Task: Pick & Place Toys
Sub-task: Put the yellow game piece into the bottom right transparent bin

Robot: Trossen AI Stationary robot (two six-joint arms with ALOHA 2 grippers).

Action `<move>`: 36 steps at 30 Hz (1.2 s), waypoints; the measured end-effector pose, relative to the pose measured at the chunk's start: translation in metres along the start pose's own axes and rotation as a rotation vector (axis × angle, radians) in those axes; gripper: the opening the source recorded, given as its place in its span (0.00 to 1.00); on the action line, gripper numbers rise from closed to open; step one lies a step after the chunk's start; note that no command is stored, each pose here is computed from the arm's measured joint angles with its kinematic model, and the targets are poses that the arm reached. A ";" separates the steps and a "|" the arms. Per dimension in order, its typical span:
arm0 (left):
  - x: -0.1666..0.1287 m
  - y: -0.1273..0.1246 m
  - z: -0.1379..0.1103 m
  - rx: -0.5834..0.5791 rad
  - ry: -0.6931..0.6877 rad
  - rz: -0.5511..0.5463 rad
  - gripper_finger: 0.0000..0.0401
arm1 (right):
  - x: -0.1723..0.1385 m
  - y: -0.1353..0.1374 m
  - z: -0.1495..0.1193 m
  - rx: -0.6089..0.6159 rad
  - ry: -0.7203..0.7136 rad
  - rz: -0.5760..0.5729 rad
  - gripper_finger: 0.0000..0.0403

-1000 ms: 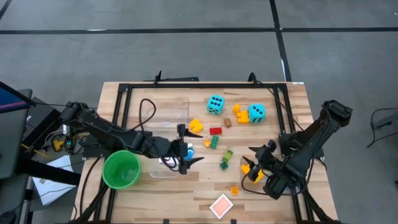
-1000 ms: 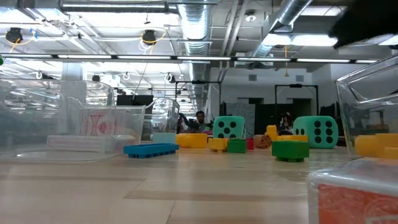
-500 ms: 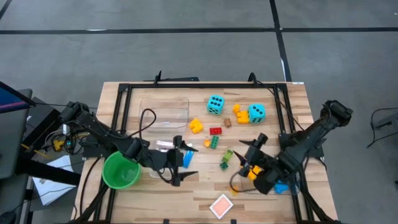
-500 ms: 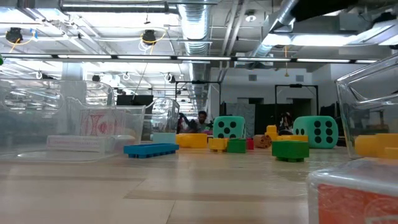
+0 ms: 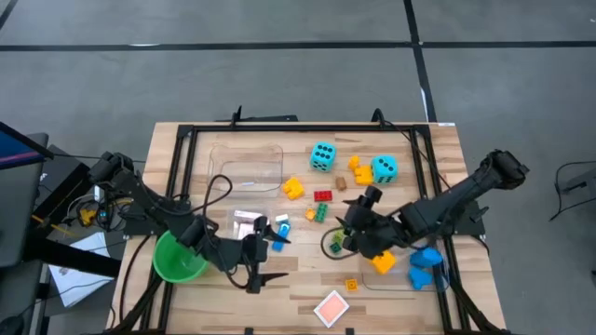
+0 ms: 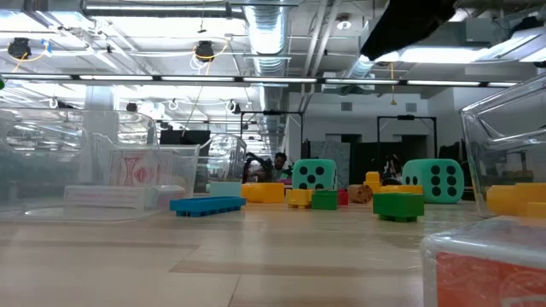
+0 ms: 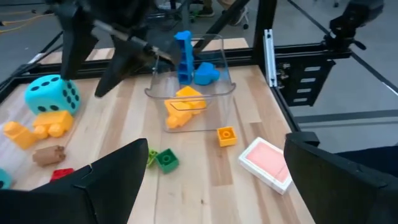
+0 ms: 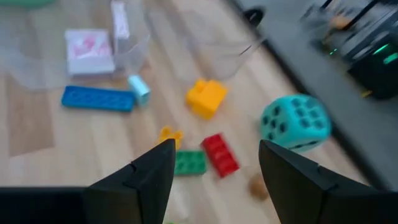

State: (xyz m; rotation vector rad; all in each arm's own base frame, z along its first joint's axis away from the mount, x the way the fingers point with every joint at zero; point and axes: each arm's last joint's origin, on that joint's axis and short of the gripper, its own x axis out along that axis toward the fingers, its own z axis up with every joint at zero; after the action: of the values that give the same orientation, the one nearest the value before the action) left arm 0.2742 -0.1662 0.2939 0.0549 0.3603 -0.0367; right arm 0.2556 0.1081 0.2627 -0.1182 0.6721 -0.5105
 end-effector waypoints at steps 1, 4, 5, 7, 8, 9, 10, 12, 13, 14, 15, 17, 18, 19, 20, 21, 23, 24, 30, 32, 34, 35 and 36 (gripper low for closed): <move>0.000 -0.001 0.000 -0.002 0.000 -0.003 0.92 | 0.003 -0.001 0.000 0.013 0.017 0.023 0.56; -0.001 -0.002 0.000 -0.003 -0.001 -0.008 0.92 | 0.016 -0.002 -0.004 0.048 0.046 0.097 0.56; -0.001 -0.002 0.000 -0.003 -0.001 -0.008 0.92 | 0.021 -0.002 -0.006 0.051 0.050 0.127 0.56; -0.001 -0.002 0.000 -0.003 -0.001 -0.008 0.92 | 0.031 -0.004 -0.009 0.066 0.056 0.178 0.56; -0.001 -0.002 0.000 -0.003 -0.001 -0.007 0.92 | 0.036 -0.005 -0.011 0.082 0.056 0.194 0.56; -0.001 -0.002 0.000 -0.003 -0.001 -0.008 0.92 | 0.041 -0.007 -0.012 0.098 0.054 0.206 0.56; -0.001 -0.002 0.000 -0.002 -0.001 -0.008 0.92 | 0.045 -0.009 -0.013 0.115 0.053 0.210 0.56; -0.001 -0.002 0.000 0.005 -0.001 -0.007 0.92 | 0.052 -0.015 -0.015 0.158 0.057 0.196 0.56; -0.001 -0.002 0.000 0.005 -0.001 -0.007 0.92 | 0.055 -0.017 -0.015 0.196 0.059 0.185 0.56; -0.001 -0.002 0.000 0.005 -0.001 -0.007 0.92 | 0.058 -0.020 -0.016 0.236 0.062 0.174 0.56; -0.001 -0.002 0.000 0.006 -0.001 -0.006 0.92 | 0.061 -0.023 -0.017 0.268 0.065 0.164 0.56; -0.001 -0.001 0.000 0.005 -0.001 -0.003 0.92 | 0.067 -0.027 -0.020 0.323 0.066 0.149 0.56; 0.000 -0.001 0.000 0.005 -0.001 -0.003 0.92 | 0.069 -0.028 -0.021 0.348 0.060 0.145 0.56; 0.000 -0.001 0.000 0.005 -0.001 -0.003 0.92 | 0.071 -0.029 -0.022 0.373 0.052 0.145 0.56; 0.000 0.000 0.000 0.005 -0.001 0.000 0.92 | 0.074 -0.029 -0.022 0.392 0.049 0.143 0.56; 0.000 0.001 0.000 0.004 -0.001 0.002 0.92 | 0.077 -0.027 -0.022 0.410 0.046 0.142 0.56; 0.000 0.001 0.000 0.004 -0.001 0.003 0.92 | 0.083 -0.023 -0.024 0.420 0.049 0.142 0.56; 0.001 0.001 0.000 0.004 -0.001 0.003 0.92 | 0.086 -0.020 -0.024 0.430 0.037 0.151 0.56; 0.001 0.001 0.000 0.009 -0.002 0.004 0.92 | 0.117 0.003 -0.024 0.275 0.047 0.247 0.56; 0.000 0.001 0.000 0.010 -0.002 0.003 0.92 | 0.126 0.008 -0.021 0.255 0.056 0.245 0.56; 0.001 0.001 0.000 0.011 -0.002 0.003 0.92 | 0.135 0.012 -0.020 0.250 0.068 0.234 0.56; 0.001 0.001 0.000 0.011 -0.002 0.004 0.92 | 0.139 0.014 -0.021 0.243 0.080 0.228 0.56; 0.000 0.001 0.000 0.011 -0.002 0.004 0.92 | 0.145 0.016 -0.022 0.236 0.090 0.220 0.56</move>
State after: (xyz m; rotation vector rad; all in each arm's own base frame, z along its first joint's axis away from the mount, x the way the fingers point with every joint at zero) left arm 0.2748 -0.1653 0.2940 0.0669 0.3584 -0.0352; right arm 0.3445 0.0524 0.1593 0.1998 0.6983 -0.3810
